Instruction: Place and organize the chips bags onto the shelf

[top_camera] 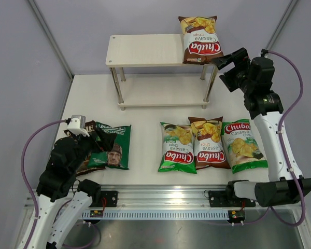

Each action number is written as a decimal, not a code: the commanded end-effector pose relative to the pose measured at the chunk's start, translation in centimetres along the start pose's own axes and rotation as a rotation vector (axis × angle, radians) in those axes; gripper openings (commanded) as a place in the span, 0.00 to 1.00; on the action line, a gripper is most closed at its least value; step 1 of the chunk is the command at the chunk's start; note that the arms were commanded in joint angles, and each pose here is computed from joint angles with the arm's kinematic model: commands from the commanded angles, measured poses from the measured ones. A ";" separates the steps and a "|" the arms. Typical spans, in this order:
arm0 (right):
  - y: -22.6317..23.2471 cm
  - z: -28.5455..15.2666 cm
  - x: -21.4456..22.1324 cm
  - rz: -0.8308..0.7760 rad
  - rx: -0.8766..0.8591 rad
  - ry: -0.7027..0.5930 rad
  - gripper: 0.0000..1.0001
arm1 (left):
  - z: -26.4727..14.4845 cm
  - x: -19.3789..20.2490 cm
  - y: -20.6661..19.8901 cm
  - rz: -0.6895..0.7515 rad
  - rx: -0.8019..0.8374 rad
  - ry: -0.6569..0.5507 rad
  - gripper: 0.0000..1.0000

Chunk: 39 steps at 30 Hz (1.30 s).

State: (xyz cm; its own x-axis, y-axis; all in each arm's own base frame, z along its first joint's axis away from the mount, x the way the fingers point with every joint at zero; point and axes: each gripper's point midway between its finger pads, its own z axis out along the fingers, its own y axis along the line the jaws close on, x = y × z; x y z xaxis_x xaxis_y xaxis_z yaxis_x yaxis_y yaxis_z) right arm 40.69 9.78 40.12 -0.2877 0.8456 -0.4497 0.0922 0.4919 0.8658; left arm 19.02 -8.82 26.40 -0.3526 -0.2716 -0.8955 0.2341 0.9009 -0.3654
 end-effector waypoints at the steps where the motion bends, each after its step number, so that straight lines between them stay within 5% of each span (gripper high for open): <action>1: 0.1 -2.3 0.6 -0.248 -0.038 0.060 0.99 | 0.1 -0.4 -0.4 0.005 0.023 -0.016 0.99; 5: -7.3 -4.3 3.3 -0.370 0.164 0.166 1.00 | 0.0 -0.4 -0.5 0.002 0.024 -0.019 0.99; 8: -10.9 -6.3 5.5 -0.444 0.126 0.158 1.00 | 0.3 -0.3 -0.4 0.000 0.018 -0.010 0.99; 12: -12.9 -9.0 5.4 -0.467 0.112 0.031 0.99 | 0.6 0.0 -0.4 0.004 0.019 0.012 0.99; 21: -21.3 -5.6 8.7 -0.521 0.340 0.263 1.00 | 0.8 0.3 -0.8 0.005 0.039 0.025 0.99; 27: -25.4 -4.9 9.6 -0.465 0.437 0.273 0.99 | 1.0 0.4 -0.9 0.003 0.043 0.035 0.99; 32: -29.6 -4.3 11.5 -0.404 0.543 0.320 0.92 | 1.1 0.6 -0.8 0.002 0.042 0.043 0.99; 39: -31.3 -2.9 15.2 -0.328 0.435 0.393 0.77 | 1.3 0.8 -0.8 0.003 0.042 0.054 0.99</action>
State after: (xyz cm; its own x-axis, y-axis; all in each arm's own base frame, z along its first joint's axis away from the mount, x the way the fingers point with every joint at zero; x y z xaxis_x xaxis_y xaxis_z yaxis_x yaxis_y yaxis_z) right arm 29.62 5.64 6.78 -0.7057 0.5197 -0.4816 0.3332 0.8433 0.4217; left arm 19.38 -9.55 25.50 -0.4011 -0.2541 -0.8801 0.2437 0.8965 -0.3699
